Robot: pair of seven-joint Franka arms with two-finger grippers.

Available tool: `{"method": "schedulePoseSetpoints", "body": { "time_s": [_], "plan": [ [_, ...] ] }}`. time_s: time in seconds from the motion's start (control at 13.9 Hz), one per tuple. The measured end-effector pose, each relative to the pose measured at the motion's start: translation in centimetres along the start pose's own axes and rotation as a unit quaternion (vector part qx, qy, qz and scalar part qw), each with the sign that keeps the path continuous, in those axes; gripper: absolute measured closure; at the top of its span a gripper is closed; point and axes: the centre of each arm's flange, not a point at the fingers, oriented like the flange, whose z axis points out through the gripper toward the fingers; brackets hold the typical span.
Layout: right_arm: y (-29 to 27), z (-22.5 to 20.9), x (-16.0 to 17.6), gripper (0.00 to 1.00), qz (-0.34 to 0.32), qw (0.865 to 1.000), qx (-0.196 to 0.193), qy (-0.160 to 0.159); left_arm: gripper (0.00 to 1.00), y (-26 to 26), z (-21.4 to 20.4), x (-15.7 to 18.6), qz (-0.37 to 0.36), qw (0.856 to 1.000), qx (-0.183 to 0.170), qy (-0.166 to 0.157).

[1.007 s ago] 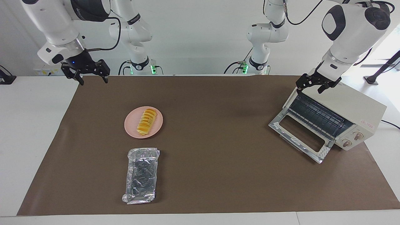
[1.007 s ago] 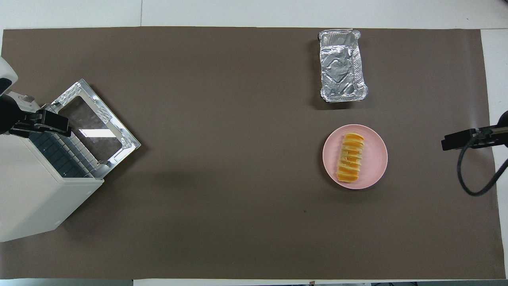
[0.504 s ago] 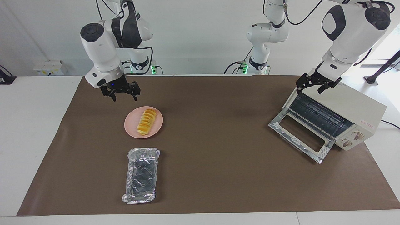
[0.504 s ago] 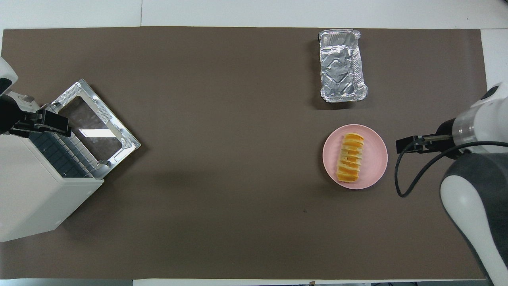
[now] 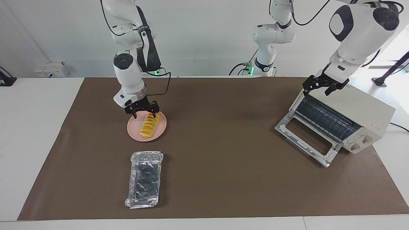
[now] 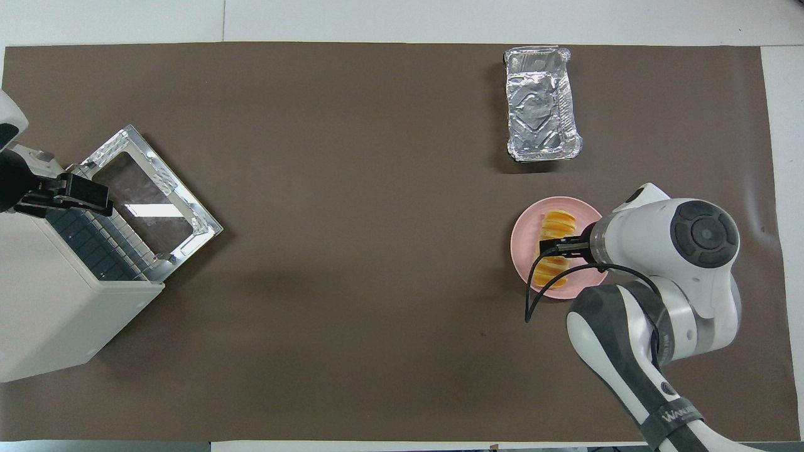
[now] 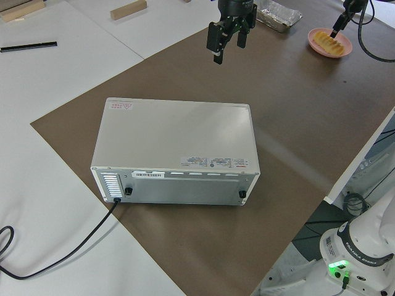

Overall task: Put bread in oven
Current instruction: 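Lower the right gripper and grasp the orange bread on the plate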

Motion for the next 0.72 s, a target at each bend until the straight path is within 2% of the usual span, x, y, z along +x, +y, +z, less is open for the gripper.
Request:
{"method": "schedulePoseSetpoints", "body": {
  "time_s": [0.72],
  "plan": [
    [-0.9,3.3,-0.7,0.00,-0.009,1.000,0.006,0.029,0.00,0.0,0.0,0.0,0.000,1.000,0.000,0.000]
  ]
}}
